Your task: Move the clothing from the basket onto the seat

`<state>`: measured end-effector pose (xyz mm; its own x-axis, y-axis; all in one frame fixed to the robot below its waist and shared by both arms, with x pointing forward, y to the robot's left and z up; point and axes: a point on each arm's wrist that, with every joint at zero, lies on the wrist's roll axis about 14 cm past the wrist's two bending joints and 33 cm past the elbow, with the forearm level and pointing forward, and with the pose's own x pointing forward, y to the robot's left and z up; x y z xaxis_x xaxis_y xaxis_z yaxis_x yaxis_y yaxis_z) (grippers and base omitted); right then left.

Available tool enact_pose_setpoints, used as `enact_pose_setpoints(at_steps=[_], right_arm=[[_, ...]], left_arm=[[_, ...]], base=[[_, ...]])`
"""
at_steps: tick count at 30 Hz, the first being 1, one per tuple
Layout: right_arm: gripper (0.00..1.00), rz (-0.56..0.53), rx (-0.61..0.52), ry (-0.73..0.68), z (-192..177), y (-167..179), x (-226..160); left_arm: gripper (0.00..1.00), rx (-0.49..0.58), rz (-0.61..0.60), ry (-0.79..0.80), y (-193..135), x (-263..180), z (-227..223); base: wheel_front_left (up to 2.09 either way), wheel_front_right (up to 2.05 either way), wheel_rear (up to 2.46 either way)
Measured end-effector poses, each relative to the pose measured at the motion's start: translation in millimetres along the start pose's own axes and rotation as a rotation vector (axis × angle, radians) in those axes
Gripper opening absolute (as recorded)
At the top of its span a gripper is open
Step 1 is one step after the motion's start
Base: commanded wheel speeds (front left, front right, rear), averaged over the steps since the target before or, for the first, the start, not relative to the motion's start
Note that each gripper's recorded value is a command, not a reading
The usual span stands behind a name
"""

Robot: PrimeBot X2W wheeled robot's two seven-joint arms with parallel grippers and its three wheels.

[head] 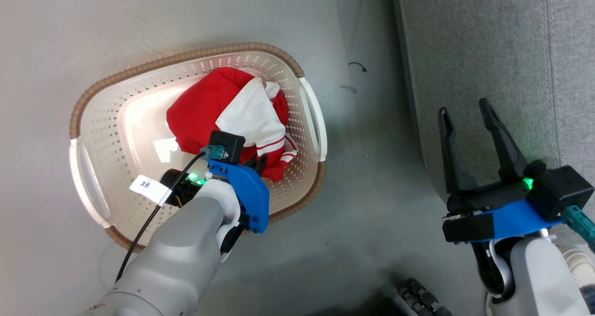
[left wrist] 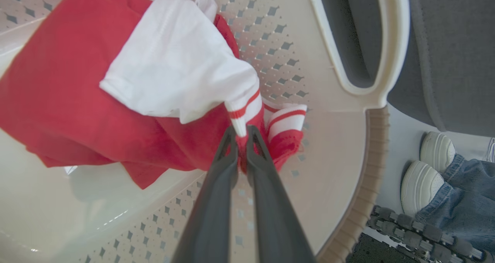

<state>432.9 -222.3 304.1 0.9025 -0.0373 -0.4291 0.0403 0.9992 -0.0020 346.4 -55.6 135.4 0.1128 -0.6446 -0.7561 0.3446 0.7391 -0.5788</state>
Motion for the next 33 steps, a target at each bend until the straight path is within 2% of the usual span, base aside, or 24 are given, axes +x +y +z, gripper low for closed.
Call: enact_pose_setpoints(at_steps=[10,19,33], right_arm=[[1.00,0.032,0.008,-0.058,24,11,-2],[1.00,0.079,0.009,-0.136,59,28,-10],[1.00,0.151,0.020,-0.245,109,54,-48]], left_arm=[[0.00,0.000,0.011,-0.106,-10,-23,28],[0.00,-0.004,-0.008,-0.266,-38,-65,60],[0.00,0.100,-0.015,-0.495,-82,-143,90]], base=[[0.00,0.00,0.00],[0.00,0.00,0.00],[0.00,0.00,0.00]])
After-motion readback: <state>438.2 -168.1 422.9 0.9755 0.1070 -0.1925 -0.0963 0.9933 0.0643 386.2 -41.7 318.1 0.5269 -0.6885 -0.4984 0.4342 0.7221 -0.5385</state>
